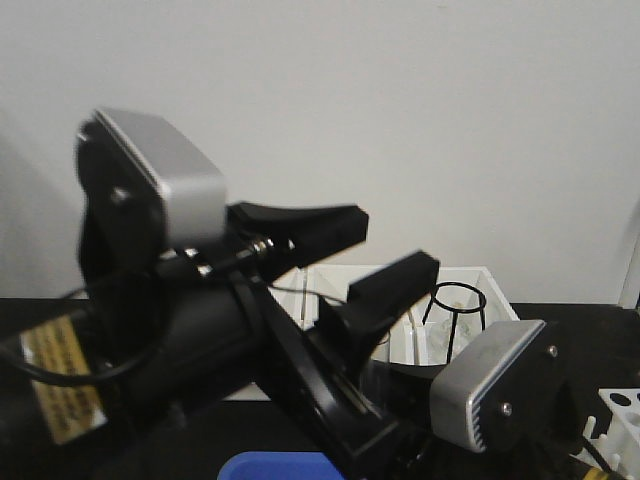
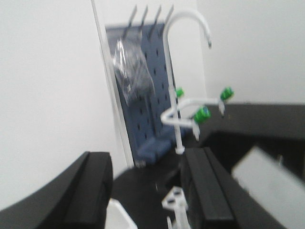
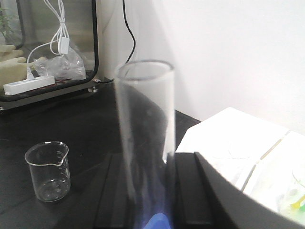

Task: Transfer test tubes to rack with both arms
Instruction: 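Grasp the test tube with the right gripper, then open the left gripper, then move the held test tube with the right gripper above the white rack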

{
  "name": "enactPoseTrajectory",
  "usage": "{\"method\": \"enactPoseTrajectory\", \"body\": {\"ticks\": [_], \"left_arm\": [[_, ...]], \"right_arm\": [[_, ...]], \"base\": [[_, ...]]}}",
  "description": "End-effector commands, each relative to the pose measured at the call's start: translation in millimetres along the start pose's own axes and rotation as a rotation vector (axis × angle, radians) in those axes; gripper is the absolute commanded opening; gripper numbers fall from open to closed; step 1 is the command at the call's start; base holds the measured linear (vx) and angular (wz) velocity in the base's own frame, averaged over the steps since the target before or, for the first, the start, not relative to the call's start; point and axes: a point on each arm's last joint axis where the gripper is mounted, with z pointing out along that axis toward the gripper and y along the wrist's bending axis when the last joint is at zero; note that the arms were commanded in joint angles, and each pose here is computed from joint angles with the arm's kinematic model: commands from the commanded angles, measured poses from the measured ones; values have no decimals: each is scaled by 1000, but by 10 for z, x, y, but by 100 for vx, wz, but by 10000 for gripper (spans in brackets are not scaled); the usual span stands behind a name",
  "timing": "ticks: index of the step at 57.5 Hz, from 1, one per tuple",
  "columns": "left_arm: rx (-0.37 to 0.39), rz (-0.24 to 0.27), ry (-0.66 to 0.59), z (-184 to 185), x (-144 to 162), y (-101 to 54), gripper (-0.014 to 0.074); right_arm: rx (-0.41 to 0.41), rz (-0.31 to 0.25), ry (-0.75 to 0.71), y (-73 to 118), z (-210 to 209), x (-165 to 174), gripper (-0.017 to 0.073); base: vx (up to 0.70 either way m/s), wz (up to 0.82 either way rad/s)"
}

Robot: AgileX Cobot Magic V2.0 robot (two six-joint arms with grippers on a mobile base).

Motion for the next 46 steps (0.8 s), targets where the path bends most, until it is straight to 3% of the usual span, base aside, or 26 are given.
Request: {"method": "enactPoseTrajectory", "body": {"ticks": [1, 9, 17, 31, 39, 46], "left_arm": [[-2, 24, -194, -202, -432, 11, 453], [-15, 66, -175, -356, -512, 23, 453], [-23, 67, -80, -377, -446, 33, 446], [-26, 62, -29, -375, -399, 37, 446], [-26, 62, -26, -375, -397, 38, 446], [-26, 62, -22, -375, -393, 38, 446]], "right_arm": [[3, -8, -130, -7, -30, -224, -10], [10, -5, -138, -22, -31, -230, -10], [115, 32, -169, -253, -48, -250, -7], [459, 37, -176, -1039, -270, -212, -7], [699, 21, -162, -1529, -580, -165, -7], [876, 13, -149, -1835, -880, -126, -7]], "base": [[0, 0], [0, 0], [0, 0], [0, 0], [0, 0], [0, 0]]}}
